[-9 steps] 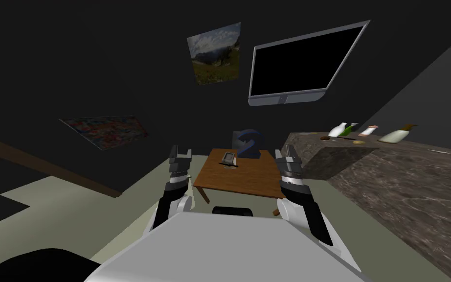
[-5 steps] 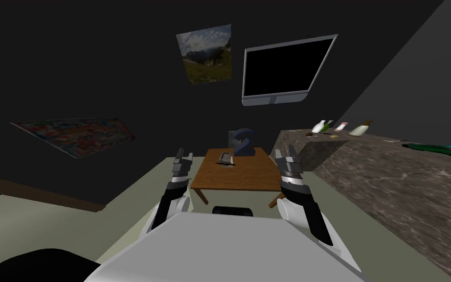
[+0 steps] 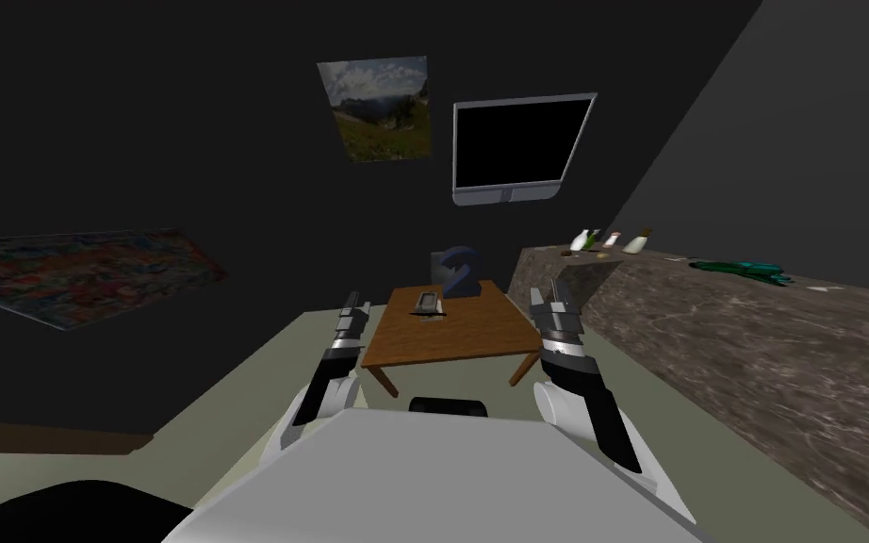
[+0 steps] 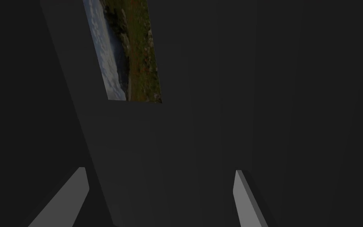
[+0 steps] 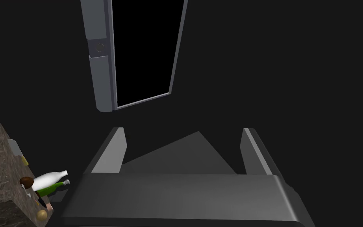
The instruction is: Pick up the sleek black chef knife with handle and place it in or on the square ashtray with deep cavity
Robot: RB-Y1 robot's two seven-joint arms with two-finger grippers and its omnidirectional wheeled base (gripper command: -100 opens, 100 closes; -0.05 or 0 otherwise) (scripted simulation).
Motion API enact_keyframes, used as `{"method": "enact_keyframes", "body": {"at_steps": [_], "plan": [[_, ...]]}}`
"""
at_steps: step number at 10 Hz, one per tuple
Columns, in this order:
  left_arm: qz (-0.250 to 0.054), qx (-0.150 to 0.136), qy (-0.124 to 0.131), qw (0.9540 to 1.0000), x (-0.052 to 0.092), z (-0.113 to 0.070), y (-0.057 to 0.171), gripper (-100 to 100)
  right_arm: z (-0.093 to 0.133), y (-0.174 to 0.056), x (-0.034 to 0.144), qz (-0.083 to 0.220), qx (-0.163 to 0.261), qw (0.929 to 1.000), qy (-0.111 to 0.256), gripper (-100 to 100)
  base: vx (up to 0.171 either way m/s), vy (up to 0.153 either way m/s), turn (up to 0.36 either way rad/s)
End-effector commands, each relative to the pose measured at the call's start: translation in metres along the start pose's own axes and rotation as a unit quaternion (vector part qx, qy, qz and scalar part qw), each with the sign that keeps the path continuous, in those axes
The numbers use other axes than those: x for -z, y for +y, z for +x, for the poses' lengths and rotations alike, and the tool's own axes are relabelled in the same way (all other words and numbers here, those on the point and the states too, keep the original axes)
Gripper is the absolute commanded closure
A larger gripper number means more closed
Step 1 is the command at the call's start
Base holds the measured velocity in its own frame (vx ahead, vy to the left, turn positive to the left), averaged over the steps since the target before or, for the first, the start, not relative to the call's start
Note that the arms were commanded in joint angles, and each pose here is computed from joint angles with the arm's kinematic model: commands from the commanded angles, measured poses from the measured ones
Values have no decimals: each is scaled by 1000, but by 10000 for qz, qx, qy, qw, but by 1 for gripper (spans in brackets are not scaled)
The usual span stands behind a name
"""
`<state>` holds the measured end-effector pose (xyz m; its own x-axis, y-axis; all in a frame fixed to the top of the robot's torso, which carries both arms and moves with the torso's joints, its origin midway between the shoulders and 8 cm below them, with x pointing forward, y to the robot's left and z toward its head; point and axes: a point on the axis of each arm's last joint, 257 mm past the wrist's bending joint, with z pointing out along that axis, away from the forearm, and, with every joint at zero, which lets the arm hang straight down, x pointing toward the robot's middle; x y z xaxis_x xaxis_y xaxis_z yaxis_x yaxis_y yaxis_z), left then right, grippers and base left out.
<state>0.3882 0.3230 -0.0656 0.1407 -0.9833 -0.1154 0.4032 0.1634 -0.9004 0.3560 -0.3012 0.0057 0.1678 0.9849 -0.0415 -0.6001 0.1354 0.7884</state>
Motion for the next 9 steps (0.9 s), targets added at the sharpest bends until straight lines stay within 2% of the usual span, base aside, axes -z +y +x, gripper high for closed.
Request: {"method": "enact_keyframes", "body": {"at_steps": [1,2,4,6,7,8,9], "plan": [[-210,-55,-25,9998,4,-7,20,-100,0,0,0,0,0,10000,0,0,-43,29,-127],[-417,-138,-64,9990,4,-18,35,-100,0,0,0,1,1,10000,0,0,-41,13,-216],[-489,-139,-74,9987,6,-19,42,-100,0,0,0,1,1,10000,0,0,-24,12,-59],[-975,-292,-200,9946,10,-46,78,-100,0,0,0,0,0,10000,0,0,-46,12,-315],[-1077,-293,-217,9935,14,-47,88,-100,0,0,0,0,0,10000,0,0,-50,26,-136],[-1315,-358,-300,9902,16,-62,104,-100,0,0,0,1,1,10000,-1,0,-49,16,-259],[-1380,-358,-312,9893,19,-64,110,-100,0,0,0,0,0,10000,0,0,-38,12,-119]]}}
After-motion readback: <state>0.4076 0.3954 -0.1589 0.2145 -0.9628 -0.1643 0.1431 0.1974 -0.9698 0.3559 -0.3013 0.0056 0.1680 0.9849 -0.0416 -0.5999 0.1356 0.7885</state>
